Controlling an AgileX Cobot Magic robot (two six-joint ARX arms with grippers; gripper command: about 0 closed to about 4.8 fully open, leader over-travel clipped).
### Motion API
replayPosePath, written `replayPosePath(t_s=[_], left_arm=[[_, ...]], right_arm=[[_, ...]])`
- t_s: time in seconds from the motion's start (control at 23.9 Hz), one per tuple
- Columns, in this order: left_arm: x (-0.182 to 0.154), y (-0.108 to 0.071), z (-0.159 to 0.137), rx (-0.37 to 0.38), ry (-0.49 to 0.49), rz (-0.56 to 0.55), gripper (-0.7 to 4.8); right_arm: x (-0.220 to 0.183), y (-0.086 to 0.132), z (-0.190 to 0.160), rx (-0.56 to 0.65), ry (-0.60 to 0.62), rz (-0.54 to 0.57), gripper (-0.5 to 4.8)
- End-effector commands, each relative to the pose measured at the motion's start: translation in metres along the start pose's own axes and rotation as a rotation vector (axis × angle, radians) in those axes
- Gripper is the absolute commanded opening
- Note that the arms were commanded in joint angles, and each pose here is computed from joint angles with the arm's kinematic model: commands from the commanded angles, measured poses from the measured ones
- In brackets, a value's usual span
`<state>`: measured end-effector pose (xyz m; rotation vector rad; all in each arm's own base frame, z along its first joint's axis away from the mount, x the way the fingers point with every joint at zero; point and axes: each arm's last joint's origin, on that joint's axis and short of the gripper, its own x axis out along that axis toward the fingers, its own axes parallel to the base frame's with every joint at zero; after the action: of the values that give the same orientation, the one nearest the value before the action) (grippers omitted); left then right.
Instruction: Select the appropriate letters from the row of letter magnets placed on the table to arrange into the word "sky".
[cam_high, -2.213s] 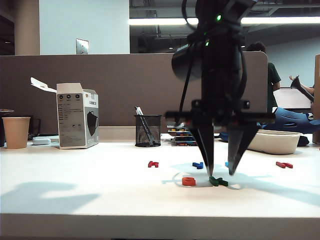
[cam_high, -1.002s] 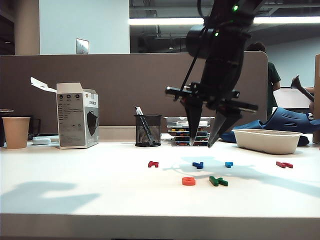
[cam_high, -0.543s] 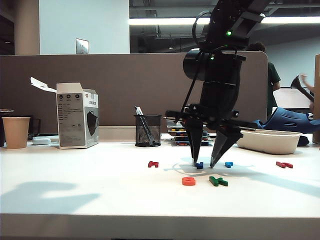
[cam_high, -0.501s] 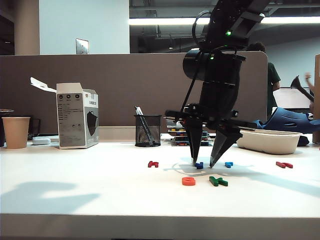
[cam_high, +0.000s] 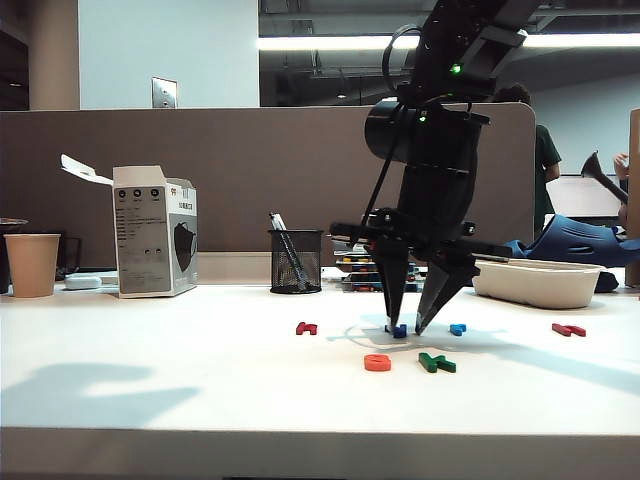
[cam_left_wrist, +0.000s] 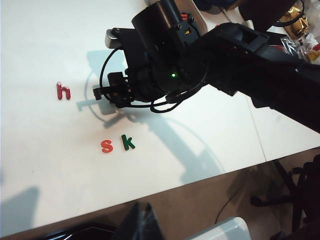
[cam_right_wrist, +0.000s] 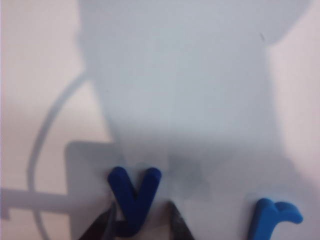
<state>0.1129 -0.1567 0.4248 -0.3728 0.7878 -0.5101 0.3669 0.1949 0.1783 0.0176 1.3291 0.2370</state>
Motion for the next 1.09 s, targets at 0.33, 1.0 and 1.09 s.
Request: replayPosePath(t_s=[0.33, 1.0, 1.09], left_arm=[[-0.001, 0.000, 0.001, 0.001, -0.010, -0.004, -0.05], [-0.001, 0.000, 0.001, 0.001, -0.010, -0.004, -0.05], [-0.001, 0.000, 0.001, 0.001, -0.010, -0.004, -0.05]], right_arm=[[0.004, 0.000, -0.003, -0.003, 0.030, -0.027, 1.43], [0.016, 0.001, -0.008, -0.011, 0.078, -0.069, 0.41], [0.016, 0.001, -0.009, -0.011, 0.079, -0.069, 0.40]])
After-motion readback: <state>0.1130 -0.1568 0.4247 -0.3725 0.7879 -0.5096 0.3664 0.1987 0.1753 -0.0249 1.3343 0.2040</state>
